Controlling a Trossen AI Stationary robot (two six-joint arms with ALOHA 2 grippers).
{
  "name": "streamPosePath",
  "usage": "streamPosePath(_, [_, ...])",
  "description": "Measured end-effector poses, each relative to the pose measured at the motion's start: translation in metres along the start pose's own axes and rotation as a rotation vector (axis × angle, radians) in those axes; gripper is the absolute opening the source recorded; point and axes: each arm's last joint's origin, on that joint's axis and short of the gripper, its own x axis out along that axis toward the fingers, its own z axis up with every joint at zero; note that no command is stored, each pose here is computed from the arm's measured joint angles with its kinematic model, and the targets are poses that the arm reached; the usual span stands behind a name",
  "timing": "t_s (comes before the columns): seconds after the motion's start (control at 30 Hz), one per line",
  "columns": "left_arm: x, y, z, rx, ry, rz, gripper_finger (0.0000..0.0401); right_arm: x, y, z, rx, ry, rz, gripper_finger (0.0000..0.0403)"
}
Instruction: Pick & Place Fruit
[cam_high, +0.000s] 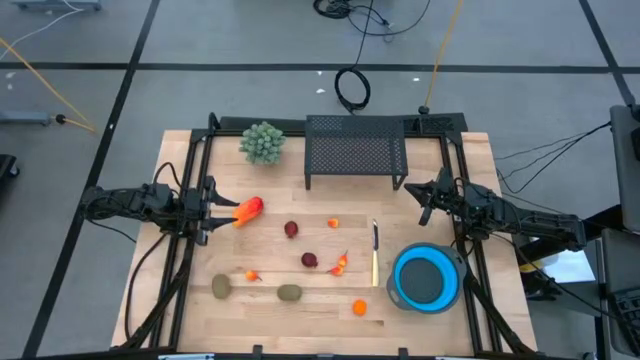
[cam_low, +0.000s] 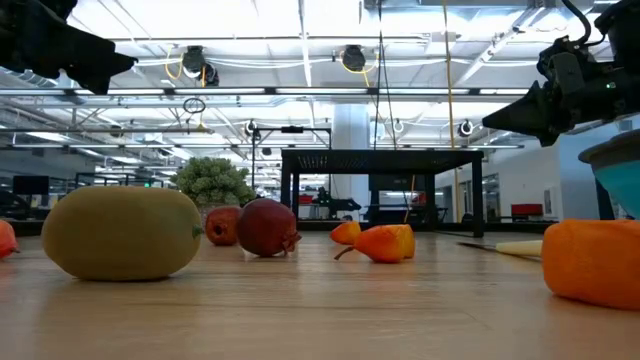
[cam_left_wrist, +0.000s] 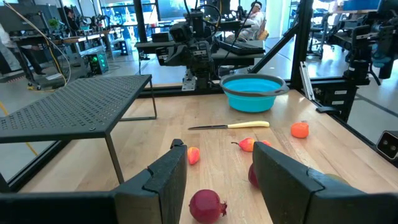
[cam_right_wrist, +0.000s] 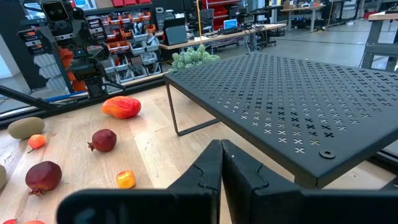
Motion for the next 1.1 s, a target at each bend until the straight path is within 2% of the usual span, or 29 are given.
streamPosePath(0.53, [0.0, 0.0, 0.001, -0.001, -0.006, 0.01, 0.0184, 0.0, 0.002, 0.005, 0.014, -0.044, 0.041, 0.0004])
streamPosePath(0.7, [0.0, 0.0, 0.001, -0.001, -0.007, 0.01, 0.0184, 0.0, 0.004, 0.004, 0.112, -0.022, 0.124, 0.0004])
streamPosePath(0.93, [0.0, 0.0, 0.001, -0.001, -0.007, 0.014, 0.0184, 0.004, 0.013, 0.009, 0.236, 0.042, 0.347, 0.0004])
streamPosePath(1.1, [0.0, 0.001, 0.001, -0.001, -0.007, 0.028, 0.0184, 0.01, 0.022, 0.031, 0.229, 0.119, 0.463, 0.0004])
